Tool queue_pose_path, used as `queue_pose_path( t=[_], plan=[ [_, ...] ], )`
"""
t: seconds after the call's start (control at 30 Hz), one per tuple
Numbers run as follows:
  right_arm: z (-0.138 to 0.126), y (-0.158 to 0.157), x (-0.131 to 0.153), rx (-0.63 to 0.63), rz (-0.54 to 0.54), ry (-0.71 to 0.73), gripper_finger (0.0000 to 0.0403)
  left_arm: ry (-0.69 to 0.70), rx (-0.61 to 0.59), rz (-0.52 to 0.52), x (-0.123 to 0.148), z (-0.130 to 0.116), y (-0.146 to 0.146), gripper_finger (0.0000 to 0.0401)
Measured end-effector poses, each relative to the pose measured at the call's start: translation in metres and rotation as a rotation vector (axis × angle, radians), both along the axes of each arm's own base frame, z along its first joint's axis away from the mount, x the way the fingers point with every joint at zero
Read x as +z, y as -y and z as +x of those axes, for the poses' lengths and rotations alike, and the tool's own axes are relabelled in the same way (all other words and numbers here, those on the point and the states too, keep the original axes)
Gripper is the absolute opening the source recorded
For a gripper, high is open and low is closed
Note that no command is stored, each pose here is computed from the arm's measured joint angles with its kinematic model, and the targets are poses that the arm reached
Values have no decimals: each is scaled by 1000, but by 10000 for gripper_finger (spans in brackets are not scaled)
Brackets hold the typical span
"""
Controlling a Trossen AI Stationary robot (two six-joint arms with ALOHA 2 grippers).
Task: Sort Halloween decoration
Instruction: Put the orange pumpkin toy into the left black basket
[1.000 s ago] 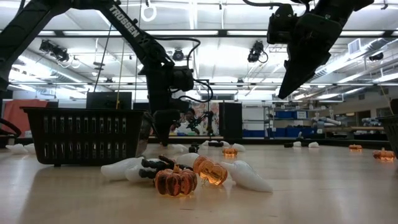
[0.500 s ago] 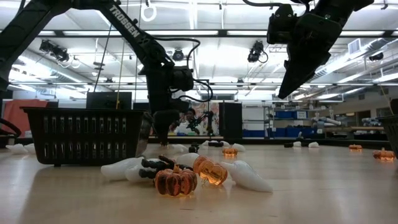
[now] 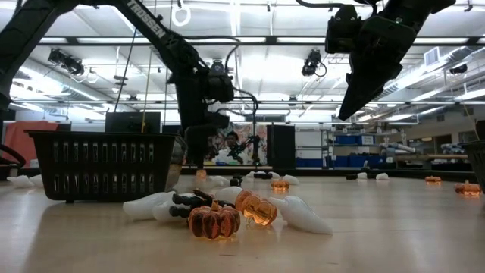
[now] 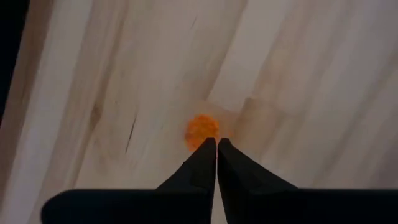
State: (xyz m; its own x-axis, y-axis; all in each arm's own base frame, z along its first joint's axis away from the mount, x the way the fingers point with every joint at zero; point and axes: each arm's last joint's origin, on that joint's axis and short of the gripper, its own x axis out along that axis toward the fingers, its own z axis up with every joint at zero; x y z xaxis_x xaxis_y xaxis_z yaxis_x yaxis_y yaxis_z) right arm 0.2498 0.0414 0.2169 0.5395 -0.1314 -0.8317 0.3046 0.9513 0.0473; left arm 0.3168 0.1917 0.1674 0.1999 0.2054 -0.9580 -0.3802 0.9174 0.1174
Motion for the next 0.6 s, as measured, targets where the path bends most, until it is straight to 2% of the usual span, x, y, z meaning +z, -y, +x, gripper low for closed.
queue_pose_path(
  t=[0.1,0.23,0.43,0.5,0.6],
  plan=[
    [0,0,0,0,-1,0,165,7,-5,-25,4,-1,3,24],
    [0,1,0,-5,-8,1,165,34,-22,-12,14,0,9,21],
    [0,1,0,-8,-8,1,165,49,-31,1,14,4,12,11],
    [0,2,0,-13,-7,1,165,94,-3,28,13,9,8,20],
    [1,4,0,-22,-5,7,165,152,37,51,12,15,4,55]
  ],
)
